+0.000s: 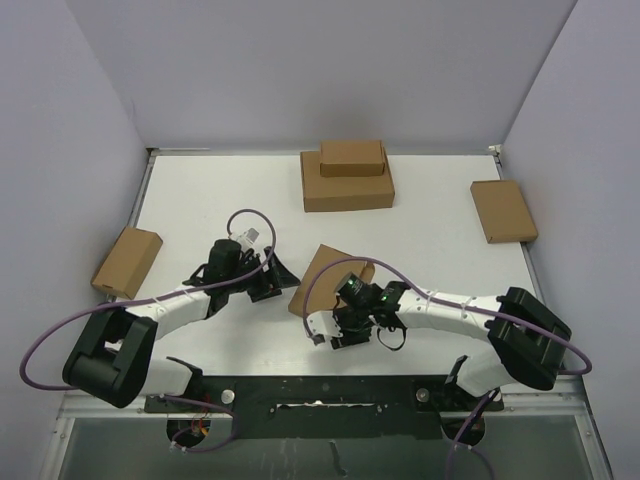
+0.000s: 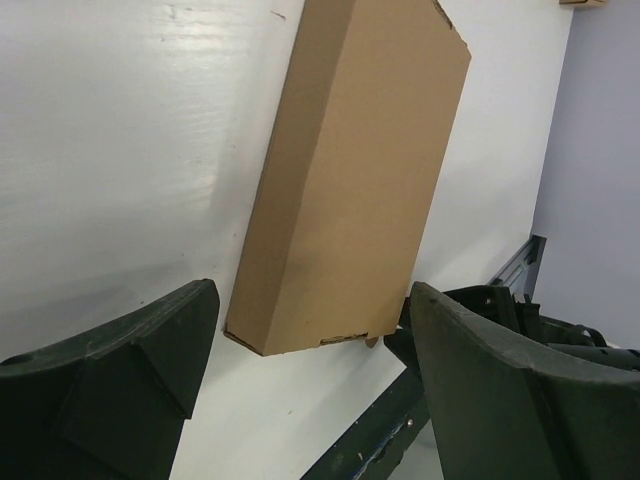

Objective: Fold the paper box

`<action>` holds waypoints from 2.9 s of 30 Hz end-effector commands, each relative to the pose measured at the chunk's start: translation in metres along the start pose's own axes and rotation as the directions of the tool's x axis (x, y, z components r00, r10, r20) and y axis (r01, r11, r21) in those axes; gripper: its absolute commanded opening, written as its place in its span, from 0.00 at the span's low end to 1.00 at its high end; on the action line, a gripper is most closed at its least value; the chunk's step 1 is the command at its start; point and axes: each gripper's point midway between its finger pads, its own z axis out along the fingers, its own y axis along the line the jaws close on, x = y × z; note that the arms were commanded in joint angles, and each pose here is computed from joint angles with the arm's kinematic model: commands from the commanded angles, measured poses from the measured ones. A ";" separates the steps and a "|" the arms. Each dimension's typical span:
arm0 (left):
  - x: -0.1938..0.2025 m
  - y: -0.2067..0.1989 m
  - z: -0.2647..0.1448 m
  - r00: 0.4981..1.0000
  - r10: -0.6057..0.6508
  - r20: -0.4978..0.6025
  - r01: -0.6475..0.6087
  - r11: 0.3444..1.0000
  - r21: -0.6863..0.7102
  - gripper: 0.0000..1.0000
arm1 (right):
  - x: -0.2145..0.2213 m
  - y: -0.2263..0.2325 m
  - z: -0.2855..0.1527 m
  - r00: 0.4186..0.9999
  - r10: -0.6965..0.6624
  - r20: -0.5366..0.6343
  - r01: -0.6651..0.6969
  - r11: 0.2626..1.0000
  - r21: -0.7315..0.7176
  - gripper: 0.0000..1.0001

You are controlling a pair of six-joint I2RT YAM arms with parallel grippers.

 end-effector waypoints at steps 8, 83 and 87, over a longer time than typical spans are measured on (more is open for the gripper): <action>0.004 -0.015 0.005 0.999 0.043 0.024 -0.045 0.997 0.062 0.76 | 0.021 -0.053 -0.050 0.983 0.163 0.088 -0.173 0.976 0.130 0.37; 0.046 -0.007 0.031 0.997 0.073 -0.009 -0.073 0.997 -0.027 0.70 | 0.026 -0.020 -0.010 0.970 -0.135 0.200 0.136 0.991 0.008 0.35; 0.048 -0.007 0.031 0.997 0.072 -0.013 -0.072 0.997 -0.030 0.69 | 0.025 -0.021 -0.011 0.971 -0.135 0.196 0.134 0.991 0.015 0.32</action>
